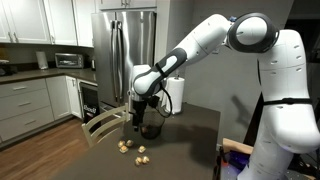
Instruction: Move the basket to the right, pick up all the objects from the table and put them in the basket
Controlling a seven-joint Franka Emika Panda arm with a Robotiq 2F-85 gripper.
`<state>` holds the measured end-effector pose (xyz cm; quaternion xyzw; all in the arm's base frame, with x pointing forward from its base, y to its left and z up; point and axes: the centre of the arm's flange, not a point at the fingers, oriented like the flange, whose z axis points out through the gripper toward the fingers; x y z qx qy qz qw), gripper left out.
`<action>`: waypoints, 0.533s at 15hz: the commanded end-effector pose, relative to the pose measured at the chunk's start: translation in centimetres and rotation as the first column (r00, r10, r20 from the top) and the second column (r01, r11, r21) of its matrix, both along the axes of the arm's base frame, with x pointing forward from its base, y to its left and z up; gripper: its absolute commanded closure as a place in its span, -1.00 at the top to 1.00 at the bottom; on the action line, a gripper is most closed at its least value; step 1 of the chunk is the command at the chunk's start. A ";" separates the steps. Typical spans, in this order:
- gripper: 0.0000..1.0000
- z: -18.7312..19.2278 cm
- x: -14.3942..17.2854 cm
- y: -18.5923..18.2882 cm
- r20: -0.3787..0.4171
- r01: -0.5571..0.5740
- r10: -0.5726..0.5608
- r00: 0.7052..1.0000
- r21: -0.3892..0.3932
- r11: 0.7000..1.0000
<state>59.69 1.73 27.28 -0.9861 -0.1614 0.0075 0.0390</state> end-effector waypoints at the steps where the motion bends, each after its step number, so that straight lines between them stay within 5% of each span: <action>1: 1.00 -0.8 2.3 0.5 -0.032 -0.070 0.070 0.997 0.023 0.997; 8: 1.00 -2.3 4.3 2.4 -0.072 -0.115 0.116 0.991 0.020 0.993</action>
